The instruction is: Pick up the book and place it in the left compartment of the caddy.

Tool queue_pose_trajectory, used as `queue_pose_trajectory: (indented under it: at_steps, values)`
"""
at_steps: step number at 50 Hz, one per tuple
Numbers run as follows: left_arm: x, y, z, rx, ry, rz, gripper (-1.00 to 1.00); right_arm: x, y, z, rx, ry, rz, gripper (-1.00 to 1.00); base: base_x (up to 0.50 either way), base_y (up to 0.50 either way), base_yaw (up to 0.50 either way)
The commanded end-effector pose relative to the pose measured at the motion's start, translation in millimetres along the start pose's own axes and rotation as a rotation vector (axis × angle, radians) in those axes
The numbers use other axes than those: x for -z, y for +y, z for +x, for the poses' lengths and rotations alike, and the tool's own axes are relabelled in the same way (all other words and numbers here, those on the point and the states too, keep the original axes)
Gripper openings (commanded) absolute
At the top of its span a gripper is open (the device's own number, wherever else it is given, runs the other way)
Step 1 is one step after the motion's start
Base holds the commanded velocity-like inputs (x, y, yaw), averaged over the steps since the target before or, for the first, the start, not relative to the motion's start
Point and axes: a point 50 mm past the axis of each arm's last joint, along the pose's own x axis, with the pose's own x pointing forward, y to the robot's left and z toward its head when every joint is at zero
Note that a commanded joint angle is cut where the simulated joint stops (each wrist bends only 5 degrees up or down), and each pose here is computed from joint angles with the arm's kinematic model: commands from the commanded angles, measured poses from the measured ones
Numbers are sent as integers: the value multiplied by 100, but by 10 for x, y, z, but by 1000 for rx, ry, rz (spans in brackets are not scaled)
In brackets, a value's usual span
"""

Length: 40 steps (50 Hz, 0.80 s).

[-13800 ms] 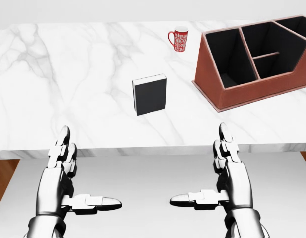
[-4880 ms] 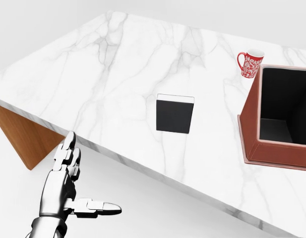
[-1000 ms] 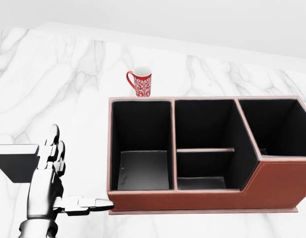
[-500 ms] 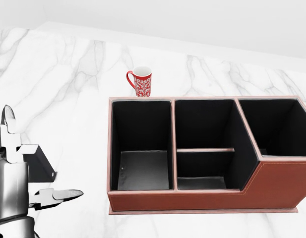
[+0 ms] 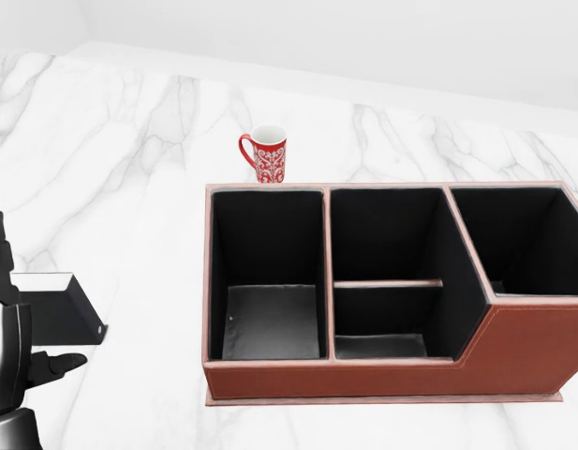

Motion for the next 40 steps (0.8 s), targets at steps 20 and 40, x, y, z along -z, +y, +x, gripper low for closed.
queue_pose_trajectory:
  at_steps: [20, 40]
  values:
    - [72, -170, -20, 50, -65, 214, 100, 52, 9, 5, 9, 22, -44, 100, 0, 0, 0]
    - [62, 5, 15, -57, 0, 63, 100, 30, 12, 4, 10, 9, -27, 100, 0, 0, 0]
